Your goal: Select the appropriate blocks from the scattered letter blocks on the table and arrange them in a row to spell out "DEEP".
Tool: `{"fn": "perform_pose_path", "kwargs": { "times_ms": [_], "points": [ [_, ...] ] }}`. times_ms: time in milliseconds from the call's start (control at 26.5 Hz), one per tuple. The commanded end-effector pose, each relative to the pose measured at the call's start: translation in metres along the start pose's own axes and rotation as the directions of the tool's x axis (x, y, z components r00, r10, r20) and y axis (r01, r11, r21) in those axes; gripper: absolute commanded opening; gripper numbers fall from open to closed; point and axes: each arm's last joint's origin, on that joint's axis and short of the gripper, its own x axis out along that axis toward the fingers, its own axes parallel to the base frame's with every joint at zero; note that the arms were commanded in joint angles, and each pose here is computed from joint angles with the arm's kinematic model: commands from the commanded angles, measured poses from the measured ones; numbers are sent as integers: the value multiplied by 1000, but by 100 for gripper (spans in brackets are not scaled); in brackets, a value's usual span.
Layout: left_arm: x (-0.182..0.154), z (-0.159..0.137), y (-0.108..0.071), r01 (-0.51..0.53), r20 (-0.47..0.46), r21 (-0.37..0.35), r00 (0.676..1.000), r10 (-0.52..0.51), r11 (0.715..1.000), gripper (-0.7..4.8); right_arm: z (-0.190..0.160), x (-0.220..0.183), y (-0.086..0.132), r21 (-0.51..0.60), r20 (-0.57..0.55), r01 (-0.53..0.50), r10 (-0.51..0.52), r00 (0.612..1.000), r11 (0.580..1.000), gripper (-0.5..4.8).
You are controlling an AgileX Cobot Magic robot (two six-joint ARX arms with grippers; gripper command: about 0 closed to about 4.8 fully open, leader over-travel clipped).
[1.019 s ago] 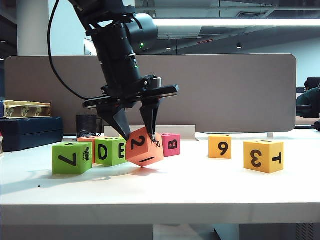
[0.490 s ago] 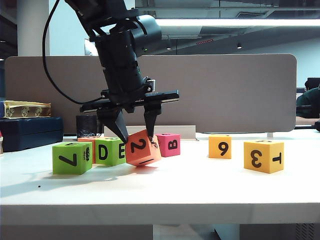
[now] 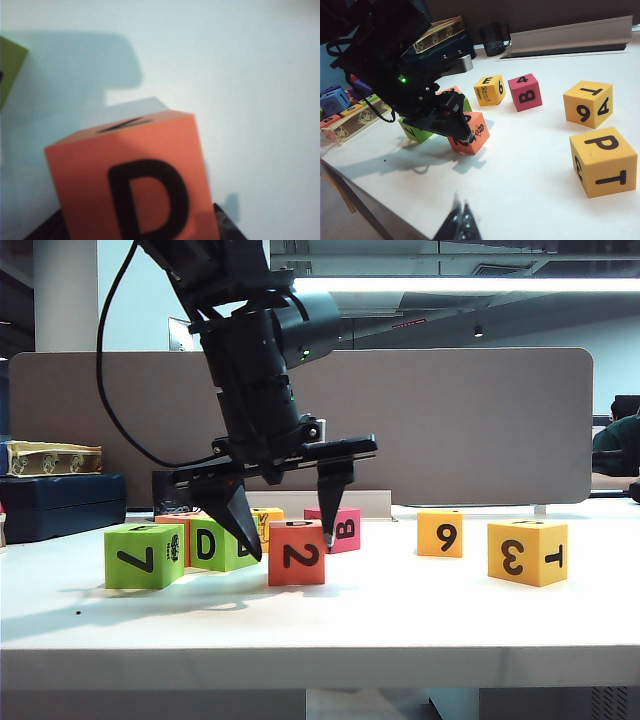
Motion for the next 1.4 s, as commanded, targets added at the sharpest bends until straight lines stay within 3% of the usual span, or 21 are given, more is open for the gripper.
{"fn": "perform_pose_path", "kwargs": {
  "times_ms": [38, 377, 490, 604, 792, 905, 981, 1170, 1396],
  "points": [
    [-9, 2, 1, -5, 3, 11, 1000, 5, 1000, 346, 3, -1, 2, -16, 20, -8, 8, 1000, 1000, -5],
    [-64, 9, 5, -57, 32, 148, 998, 53, 987, 346, 3, -1, 2, -16, 21, -7, 8, 1000, 1000, -5],
    [-87, 17, 12, -147, 124, 153, 984, 128, 977, 345, 3, -1, 2, -17, 21, -7, 8, 1000, 1000, -5],
    [-94, 19, 27, -179, 109, 124, 980, 166, 976, 345, 3, -1, 2, -16, 21, -7, 8, 1000, 1000, -5],
    [-82, 20, 61, -244, 24, 64, 970, 243, 968, 352, 3, -1, 2, -17, 21, -8, 8, 1000, 1000, -5],
    [-67, 14, 80, -223, -41, 25, 974, 224, 975, 449, 3, -1, 2, -16, 21, -7, 8, 1000, 1000, -5],
    [-59, 11, 86, -219, -48, 13, 974, 219, 976, 459, 3, -1, 2, -16, 21, -7, 8, 1000, 1000, -5],
    [-46, 12, 89, -193, -24, -3, 981, 193, 981, 462, 3, -1, 2, -16, 21, -7, 8, 1000, 1000, -5],
    [-17, 11, 90, -222, -81, 9, 972, 222, 975, 448, 3, -1, 2, -16, 20, -8, 8, 1000, 1000, -5]
  ]
}}
